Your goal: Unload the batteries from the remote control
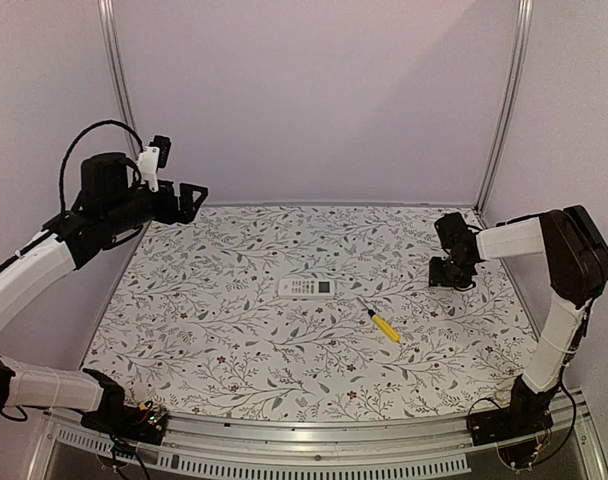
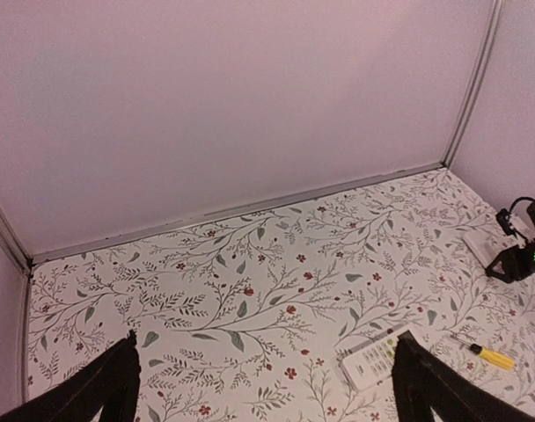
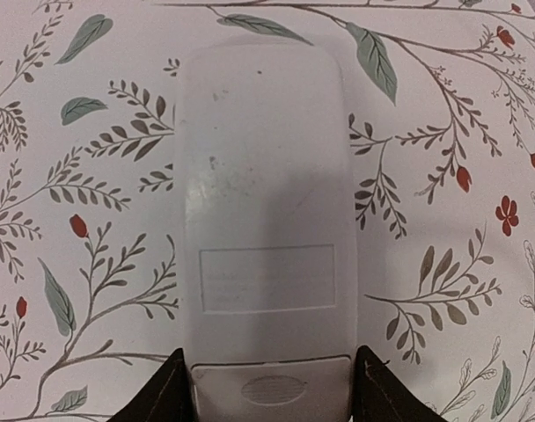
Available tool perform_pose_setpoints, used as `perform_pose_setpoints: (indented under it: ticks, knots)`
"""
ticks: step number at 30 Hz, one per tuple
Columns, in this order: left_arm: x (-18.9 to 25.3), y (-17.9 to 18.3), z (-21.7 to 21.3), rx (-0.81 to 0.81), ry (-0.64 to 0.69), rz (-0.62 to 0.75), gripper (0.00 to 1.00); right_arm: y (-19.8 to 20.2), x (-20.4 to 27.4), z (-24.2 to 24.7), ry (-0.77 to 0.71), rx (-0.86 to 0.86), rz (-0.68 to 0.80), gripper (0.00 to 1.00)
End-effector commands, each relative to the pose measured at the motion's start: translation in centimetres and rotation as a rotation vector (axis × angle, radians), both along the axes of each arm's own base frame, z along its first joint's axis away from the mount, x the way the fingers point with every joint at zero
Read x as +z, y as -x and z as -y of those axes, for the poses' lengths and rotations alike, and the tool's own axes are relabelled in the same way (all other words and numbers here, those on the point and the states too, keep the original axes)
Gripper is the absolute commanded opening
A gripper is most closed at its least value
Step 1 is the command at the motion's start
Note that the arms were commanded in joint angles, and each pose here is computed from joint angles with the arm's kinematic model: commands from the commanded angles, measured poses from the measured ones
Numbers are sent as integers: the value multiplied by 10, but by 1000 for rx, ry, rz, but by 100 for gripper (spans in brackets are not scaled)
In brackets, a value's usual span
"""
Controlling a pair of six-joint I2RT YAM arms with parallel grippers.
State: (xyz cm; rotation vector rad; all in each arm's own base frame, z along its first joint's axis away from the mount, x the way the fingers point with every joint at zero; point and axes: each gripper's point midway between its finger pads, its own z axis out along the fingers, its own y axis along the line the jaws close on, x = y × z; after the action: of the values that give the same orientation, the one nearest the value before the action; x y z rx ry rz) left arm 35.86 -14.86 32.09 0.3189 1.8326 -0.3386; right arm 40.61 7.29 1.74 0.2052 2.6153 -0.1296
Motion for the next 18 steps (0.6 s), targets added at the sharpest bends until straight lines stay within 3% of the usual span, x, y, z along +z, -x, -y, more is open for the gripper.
perform_pose_setpoints:
  ticks: [1,10,18]
  knots:
    - [-11,-3,4,3,15,-36,100,3,21,-9,-31,74,34,49]
    - [-32,-5,34,-106,137,-166,100,24,54,-50,-89,321,50,47]
    - [-71,11,100,-392,291,-374,95,63,90,-156,-102,680,103,47]
